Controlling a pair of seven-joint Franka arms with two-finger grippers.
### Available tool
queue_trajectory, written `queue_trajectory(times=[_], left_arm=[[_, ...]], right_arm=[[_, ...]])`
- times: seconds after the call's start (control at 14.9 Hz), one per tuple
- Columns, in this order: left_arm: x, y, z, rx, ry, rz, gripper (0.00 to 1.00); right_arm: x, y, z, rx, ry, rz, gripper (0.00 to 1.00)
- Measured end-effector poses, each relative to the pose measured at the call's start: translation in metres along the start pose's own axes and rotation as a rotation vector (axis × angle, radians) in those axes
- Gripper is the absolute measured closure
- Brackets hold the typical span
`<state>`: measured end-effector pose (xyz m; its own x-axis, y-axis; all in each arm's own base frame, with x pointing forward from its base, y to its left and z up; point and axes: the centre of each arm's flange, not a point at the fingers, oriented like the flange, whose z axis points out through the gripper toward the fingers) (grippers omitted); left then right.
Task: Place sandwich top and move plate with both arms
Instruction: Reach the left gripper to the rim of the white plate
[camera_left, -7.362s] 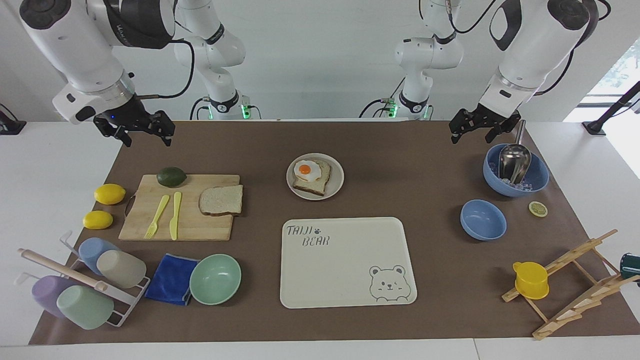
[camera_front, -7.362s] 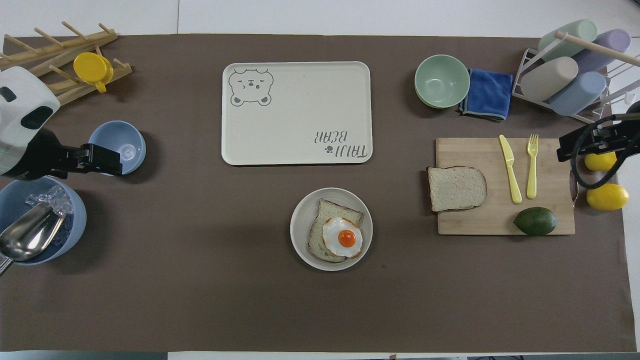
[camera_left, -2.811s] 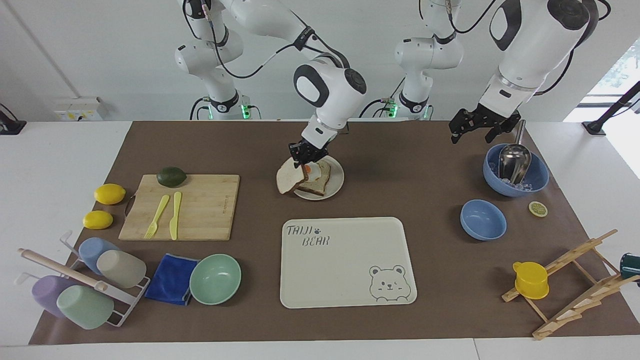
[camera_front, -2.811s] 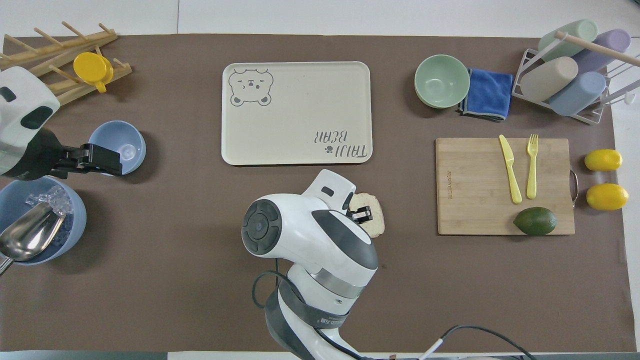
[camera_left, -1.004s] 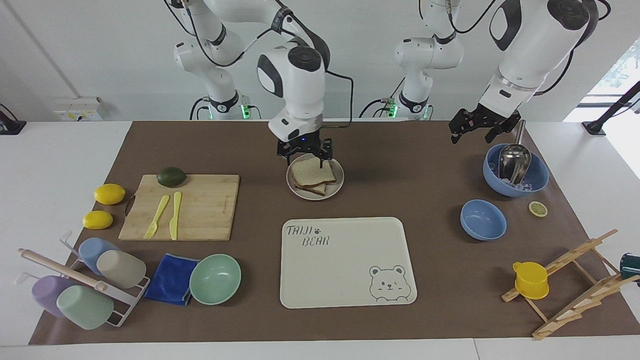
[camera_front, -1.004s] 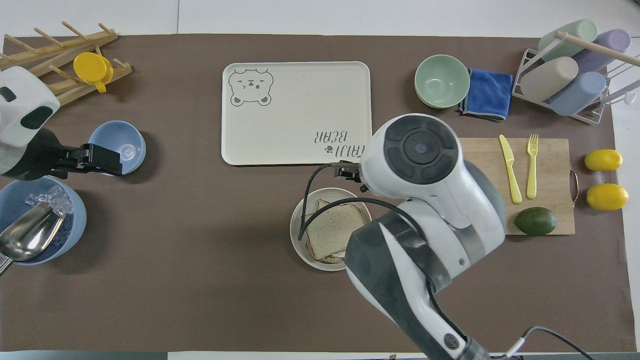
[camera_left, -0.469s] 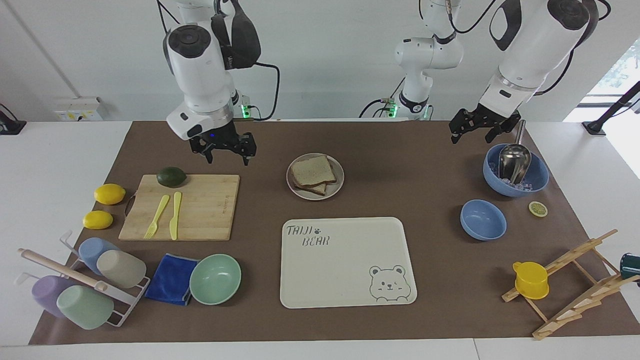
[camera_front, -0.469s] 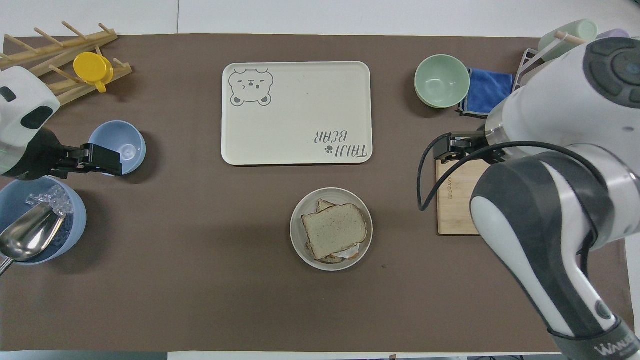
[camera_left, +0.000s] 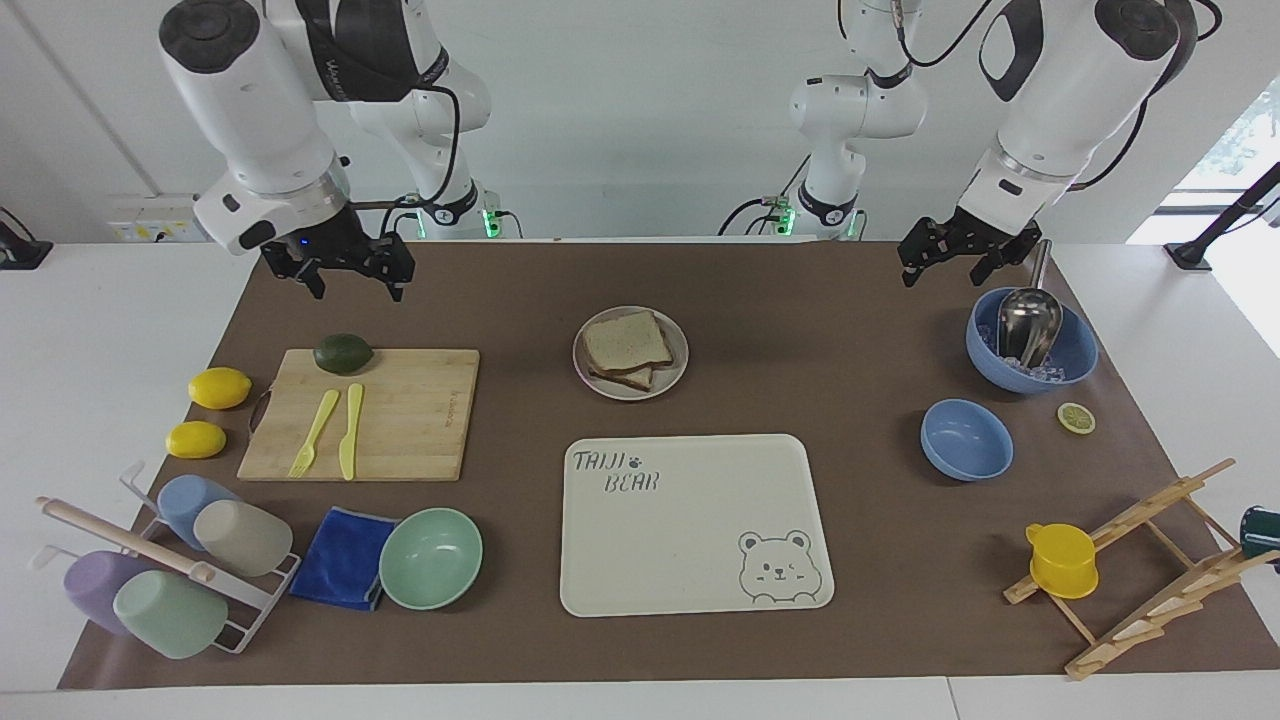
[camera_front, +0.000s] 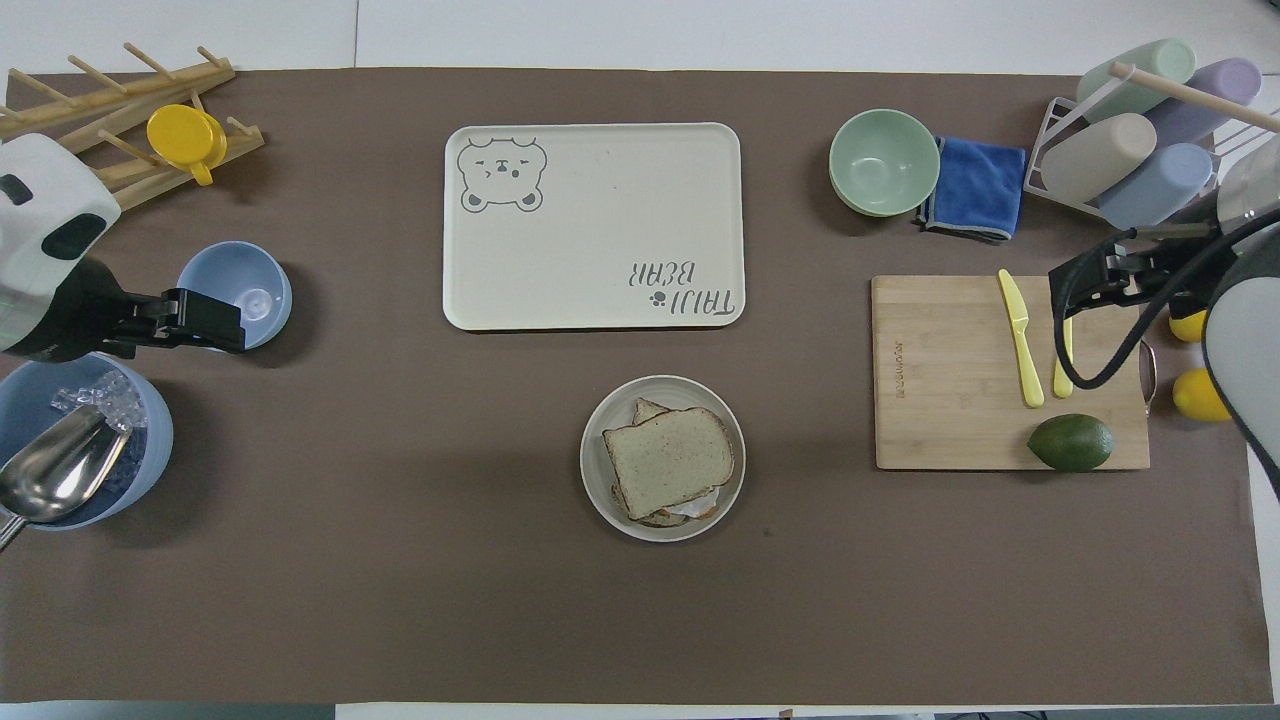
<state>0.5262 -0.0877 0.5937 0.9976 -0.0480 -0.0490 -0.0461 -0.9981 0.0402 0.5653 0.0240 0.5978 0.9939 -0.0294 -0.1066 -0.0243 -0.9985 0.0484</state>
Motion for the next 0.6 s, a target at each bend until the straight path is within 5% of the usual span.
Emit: queue_trajectory(times=[0.6], left_arm=[[-0.022,0.067,0.02,0.004,0.006,0.128,0.0]], right_arm=[[-0.003,0.005,0.017,-0.002,-0.039,0.007,0.0]])
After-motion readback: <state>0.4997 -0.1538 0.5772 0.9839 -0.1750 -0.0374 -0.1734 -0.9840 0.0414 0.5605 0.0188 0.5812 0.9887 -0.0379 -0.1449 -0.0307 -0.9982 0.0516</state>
